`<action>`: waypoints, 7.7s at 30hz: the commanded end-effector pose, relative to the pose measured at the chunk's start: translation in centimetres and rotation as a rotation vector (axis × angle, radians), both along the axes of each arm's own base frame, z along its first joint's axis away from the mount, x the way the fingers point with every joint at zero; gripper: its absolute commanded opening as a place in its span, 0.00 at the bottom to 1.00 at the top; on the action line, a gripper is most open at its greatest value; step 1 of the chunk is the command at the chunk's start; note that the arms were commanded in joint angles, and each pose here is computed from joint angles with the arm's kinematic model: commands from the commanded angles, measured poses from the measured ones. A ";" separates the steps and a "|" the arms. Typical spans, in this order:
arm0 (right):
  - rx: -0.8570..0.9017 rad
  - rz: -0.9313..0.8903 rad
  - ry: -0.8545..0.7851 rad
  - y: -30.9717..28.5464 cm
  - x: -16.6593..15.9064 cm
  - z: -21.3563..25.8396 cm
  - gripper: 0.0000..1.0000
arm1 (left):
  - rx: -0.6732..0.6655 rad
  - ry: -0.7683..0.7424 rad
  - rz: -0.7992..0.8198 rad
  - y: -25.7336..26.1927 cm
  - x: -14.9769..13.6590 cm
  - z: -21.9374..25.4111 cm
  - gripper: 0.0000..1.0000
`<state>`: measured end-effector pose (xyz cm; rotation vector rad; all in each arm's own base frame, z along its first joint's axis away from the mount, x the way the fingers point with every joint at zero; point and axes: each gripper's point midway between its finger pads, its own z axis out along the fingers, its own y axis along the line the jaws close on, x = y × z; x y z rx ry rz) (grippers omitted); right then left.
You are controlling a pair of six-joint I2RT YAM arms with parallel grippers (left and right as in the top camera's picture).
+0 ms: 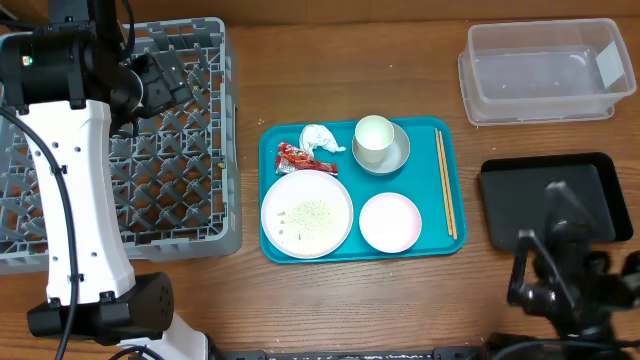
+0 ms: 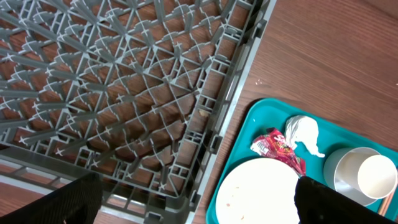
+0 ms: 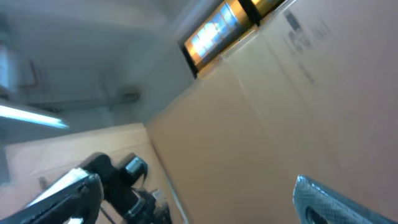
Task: Sort waste into correct bins and load items into the dishwasher
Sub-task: 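Move the right gripper to the wooden chopsticks at the tray's right edge, then grasp one wooden chopstick with the right gripper and lift it, then carry the chopstick left and insert it into the gray dish rack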
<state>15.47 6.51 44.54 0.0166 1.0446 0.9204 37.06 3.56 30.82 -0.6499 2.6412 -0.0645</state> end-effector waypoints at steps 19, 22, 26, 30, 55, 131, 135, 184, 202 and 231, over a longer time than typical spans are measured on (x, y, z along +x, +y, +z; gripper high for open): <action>-0.602 0.182 1.497 -2.3 15.2 -14.7 1.00 | 0.001 0.008 0.022 0.3 0.1 -0.3 1.00; -0.601 0.241 1.608 -1.9 15.8 -17.4 1.00 | 0.001 0.008 0.022 0.3 0.1 -0.3 1.00; -0.663 0.322 1.714 -0.1 16.9 -21.0 1.00 | 0.001 0.008 0.022 0.3 0.1 -0.3 1.00; -0.857 0.234 1.784 0.9 17.1 -24.2 1.00 | 0.001 0.008 0.022 0.3 0.1 -0.3 1.00; -0.929 -0.098 1.864 0.3 18.1 -33.9 1.00 | 0.001 0.008 0.022 0.3 0.1 -0.3 1.00; -1.056 -0.037 1.681 -0.9 20.9 -43.4 0.25 | 0.001 0.008 0.022 0.3 0.1 -0.3 1.00; -1.028 -0.038 1.690 -1.5 21.1 -43.4 0.25 | 0.001 0.008 0.022 0.3 0.1 -0.3 1.00; -0.670 0.185 1.533 4.8 26.3 -23.1 0.04 | 0.001 0.008 0.022 0.3 0.1 -0.3 1.00; -0.445 0.548 1.293 25.2 24.1 -16.2 0.04 | 0.001 -0.009 0.023 0.3 0.5 -0.1 1.00; -0.536 0.679 1.032 44.0 23.1 -25.3 0.04 | 0.177 0.110 0.940 21.7 -12.0 -0.2 1.00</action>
